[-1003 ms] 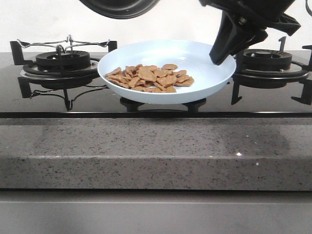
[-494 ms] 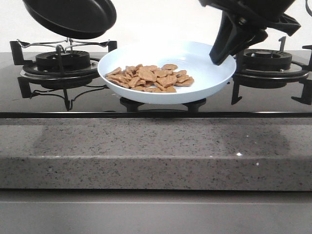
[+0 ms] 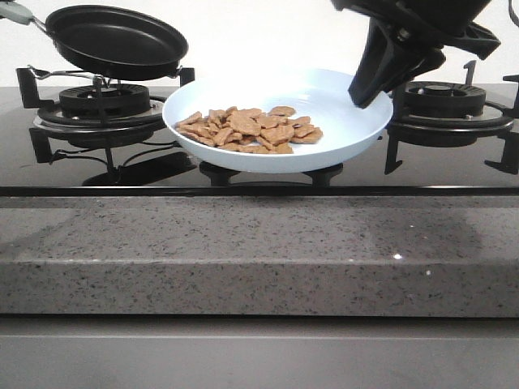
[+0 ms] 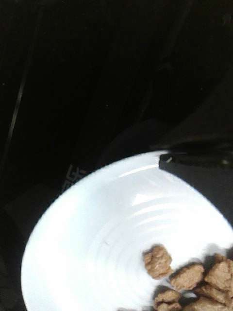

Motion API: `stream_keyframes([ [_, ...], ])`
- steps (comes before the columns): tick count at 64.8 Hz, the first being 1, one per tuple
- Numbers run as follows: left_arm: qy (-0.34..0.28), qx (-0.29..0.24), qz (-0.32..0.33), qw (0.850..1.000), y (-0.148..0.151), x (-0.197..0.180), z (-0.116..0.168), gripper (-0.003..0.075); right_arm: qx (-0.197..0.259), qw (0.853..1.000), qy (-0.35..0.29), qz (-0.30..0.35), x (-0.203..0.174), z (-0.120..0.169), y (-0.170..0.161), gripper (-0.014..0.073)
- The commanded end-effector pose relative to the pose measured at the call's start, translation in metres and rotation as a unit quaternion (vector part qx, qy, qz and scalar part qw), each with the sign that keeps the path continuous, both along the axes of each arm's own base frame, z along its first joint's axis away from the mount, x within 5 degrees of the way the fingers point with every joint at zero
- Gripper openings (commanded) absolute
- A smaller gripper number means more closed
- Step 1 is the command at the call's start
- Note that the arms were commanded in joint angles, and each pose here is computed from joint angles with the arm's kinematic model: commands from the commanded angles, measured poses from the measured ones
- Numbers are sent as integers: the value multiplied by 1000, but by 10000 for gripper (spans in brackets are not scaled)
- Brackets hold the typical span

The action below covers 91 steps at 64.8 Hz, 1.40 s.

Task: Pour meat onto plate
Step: 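Return the empty pan to its burner with the left gripper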

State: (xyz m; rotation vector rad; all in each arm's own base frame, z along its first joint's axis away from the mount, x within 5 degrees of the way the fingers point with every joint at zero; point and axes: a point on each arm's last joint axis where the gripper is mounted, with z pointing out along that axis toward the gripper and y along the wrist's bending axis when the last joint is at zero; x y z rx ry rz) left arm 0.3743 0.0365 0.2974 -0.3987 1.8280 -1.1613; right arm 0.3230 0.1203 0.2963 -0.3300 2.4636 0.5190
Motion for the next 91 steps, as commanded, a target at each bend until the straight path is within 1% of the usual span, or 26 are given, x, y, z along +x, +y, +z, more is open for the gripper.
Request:
stream_keyframes([
  [1,-35,-63,24,997,3,1,31,-20,22,999,-49,-10,-2,25,-2,-60],
  [4,-24,-69,35,997,4,3,28,-20,22,999,-49,-10,-2,25,-2,-60],
  [16,4,-98,33,995,5,6,19,-20,22,999,-49,-10,-2,25,-2,-60],
  [27,1,-99,8,995,1,4,20,-15,22,999,-49,-10,-2,25,-2,-60],
  [30,2,-98,9,995,1,4,20,1,22,999,-49,-10,-2,25,-2,-60],
  [36,3,-96,11,995,2,4,20,80,22,999,-49,-10,-2,25,-2,-60],
  [46,3,-94,17,995,7,4,19,289,22,999,-49,-10,-2,25,-2,-60],
  [55,4,-85,12,996,12,2,18,410,22,999,-49,-10,-2,25,-2,-60],
  [60,4,-82,9,997,14,0,18,494,22,999,-49,-10,-2,25,-2,-60],
  [65,0,-83,0,997,17,-2,19,545,22,999,-49,-10,-2,25,-2,-60],
  [67,-1,-82,-3,997,19,-3,19,552,22,999,-49,-10,-2,25,-2,-60],
  [73,-1,-63,-1,998,27,-9,21,554,22,999,-49,-10,-2,25,-2,-60],
  [81,0,-18,5,1000,40,-20,26,554,22,999,-49,-10,-2,25,-2,-60],
  [86,0,20,4,1000,44,-29,32,554,22,999,-49,-10,-2,25,-2,-60],
  [91,0,72,-2,997,43,-41,41,554,22,999,-49,-10,-2,25,-2,-60],
])
